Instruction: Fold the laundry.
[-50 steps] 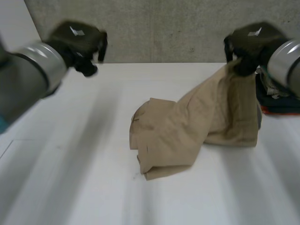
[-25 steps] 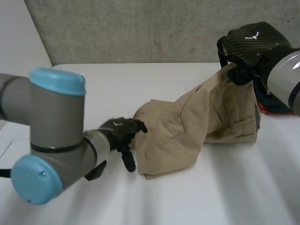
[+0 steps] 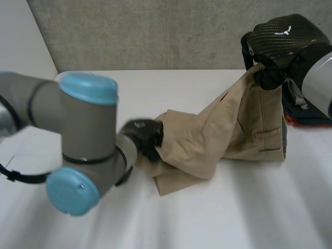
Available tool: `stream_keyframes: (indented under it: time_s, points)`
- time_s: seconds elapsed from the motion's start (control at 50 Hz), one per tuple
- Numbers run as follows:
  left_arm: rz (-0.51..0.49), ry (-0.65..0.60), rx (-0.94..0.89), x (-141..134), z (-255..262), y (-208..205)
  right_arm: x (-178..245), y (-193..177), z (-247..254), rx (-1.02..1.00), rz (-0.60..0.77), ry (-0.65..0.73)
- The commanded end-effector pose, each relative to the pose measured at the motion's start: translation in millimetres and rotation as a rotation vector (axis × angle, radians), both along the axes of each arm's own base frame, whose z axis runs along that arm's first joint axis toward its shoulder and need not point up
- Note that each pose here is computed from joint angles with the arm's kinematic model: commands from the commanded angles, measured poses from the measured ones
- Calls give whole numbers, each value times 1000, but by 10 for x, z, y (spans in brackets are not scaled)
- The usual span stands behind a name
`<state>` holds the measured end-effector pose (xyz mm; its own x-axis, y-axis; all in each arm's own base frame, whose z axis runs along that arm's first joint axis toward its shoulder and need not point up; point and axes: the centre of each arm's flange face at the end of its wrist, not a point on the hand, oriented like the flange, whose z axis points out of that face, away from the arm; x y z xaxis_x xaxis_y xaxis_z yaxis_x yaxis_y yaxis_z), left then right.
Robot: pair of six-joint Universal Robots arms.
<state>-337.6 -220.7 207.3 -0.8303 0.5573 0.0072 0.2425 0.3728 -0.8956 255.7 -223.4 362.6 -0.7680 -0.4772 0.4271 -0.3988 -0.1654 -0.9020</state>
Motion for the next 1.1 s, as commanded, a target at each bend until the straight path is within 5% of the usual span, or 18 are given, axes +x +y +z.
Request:
stream_keyframes:
  time_s: [0.02,0.18,0.24,0.32,0.5,0.82,0.94,1.1]
  points:
    - [48,7,-411,134,838,-661,128,-594,-181,-60,-38,-15]
    - [145,250,-1066,121,2241,-1183,299,-1321,459,-601,-127,-371]
    - [208,364,-1235,211,2636,-1171,315,-1368,770,-812,-130,-496]
    - [240,424,-1294,268,2788,-1118,416,-1319,825,-856,-58,-509]
    - [249,272,-1089,399,2129,-1249,553,-1335,331,-644,59,-437]
    - [16,-195,-512,567,-115,-667,238,-1062,-1937,31,45,-47]
    - [-62,-347,-382,725,-338,-293,26,-827,-2123,128,21,77]
    - [-138,-433,-226,894,-153,242,-257,-298,-1783,291,37,273]
